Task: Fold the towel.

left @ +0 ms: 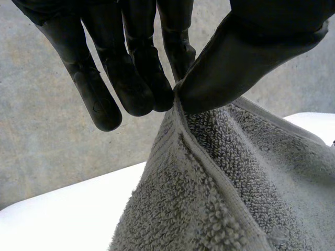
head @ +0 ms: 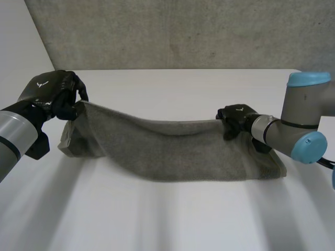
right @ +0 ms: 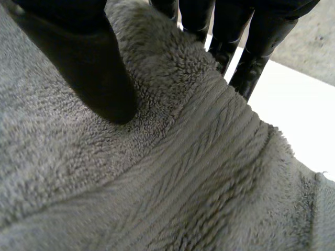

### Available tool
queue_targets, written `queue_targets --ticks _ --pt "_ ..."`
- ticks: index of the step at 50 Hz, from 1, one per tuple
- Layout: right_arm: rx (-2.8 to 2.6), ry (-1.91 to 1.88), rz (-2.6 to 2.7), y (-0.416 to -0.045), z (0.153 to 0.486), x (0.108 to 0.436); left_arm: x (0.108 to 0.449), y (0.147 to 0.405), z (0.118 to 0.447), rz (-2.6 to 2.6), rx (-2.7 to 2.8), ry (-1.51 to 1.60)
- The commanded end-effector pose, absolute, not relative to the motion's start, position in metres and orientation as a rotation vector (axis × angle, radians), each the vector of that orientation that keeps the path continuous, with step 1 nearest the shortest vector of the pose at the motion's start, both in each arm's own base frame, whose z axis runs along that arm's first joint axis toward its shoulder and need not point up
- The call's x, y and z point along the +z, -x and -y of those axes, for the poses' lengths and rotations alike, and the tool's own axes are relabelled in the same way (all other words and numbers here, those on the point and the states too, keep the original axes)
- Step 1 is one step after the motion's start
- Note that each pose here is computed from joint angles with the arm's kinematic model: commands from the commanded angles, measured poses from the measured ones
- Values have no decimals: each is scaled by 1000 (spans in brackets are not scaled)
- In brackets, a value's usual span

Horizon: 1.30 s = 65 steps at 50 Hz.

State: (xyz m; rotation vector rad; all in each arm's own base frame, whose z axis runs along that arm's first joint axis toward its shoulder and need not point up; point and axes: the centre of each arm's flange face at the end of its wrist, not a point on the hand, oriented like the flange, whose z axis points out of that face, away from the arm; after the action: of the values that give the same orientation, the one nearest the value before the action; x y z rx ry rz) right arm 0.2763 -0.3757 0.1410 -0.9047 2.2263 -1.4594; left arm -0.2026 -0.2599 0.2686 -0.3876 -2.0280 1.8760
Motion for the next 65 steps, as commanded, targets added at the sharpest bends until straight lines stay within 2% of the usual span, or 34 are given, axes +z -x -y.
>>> queue_targets --ticks 1,17,21,26,30,33,37,40,41,42,44,45,47,48,49,50,52,53,55,58,61,63,64,65 --pt "-1516 889 -2180 -273 364 177 267 201 261 2042 1902 429" --pt "-1656 911 -2160 -238 322 241 276 193 263 2026 1954 415" --pt "-1742 1009 -2176 -217 316 260 280 192 262 2004 1960 430" --pt "-1789 1119 -2173 -209 310 277 283 186 268 1996 1978 429" --pt "-1862 1147 -2127 -214 317 289 287 181 289 1966 2013 433" --pt "-1867 1153 -2119 -217 323 287 276 183 315 1956 2026 429" --pt "-1922 1190 -2039 -237 351 278 273 194 337 1916 2037 458" --pt "-2044 1213 -1900 -260 365 285 270 216 358 1858 2033 504" --pt "-2150 1189 -1830 -265 375 296 277 230 374 1790 2073 520" --pt "-2151 1189 -1829 -265 375 296 277 230 374 1790 2073 520" --pt "-2381 1097 -1653 -271 392 327 307 243 398 1651 2218 492" --pt "-2382 1097 -1652 -271 392 327 307 243 398 1650 2219 492" --pt "-2623 919 -1431 -269 404 371 350 242 413 1477 2402 423" --pt "-2624 918 -1430 -269 404 371 350 242 413 1476 2403 422" --pt "-2700 841 -1323 -268 405 389 375 241 417 1355 2496 390" --pt "-2701 840 -1321 -268 405 390 376 241 417 1353 2497 390" --pt "-2809 741 -1119 -265 401 422 422 237 415 1091 2646 324" --pt "-2810 741 -1118 -265 401 422 422 237 415 1089 2647 323" --pt "-2864 709 -1001 -262 398 438 447 236 411 927 2715 300" --pt "-2844 730 -1018 -262 397 435 451 236 409 899 2724 300" --pt "-2816 747 -1061 -262 398 427 441 236 412 946 2703 307" --pt "-2705 823 -1188 -265 397 402 410 235 417 1079 2653 330" --pt "-2705 823 -1189 -265 397 402 410 235 417 1080 2653 330" --pt "-2628 876 -1259 -267 395 385 393 232 418 1149 2624 340"
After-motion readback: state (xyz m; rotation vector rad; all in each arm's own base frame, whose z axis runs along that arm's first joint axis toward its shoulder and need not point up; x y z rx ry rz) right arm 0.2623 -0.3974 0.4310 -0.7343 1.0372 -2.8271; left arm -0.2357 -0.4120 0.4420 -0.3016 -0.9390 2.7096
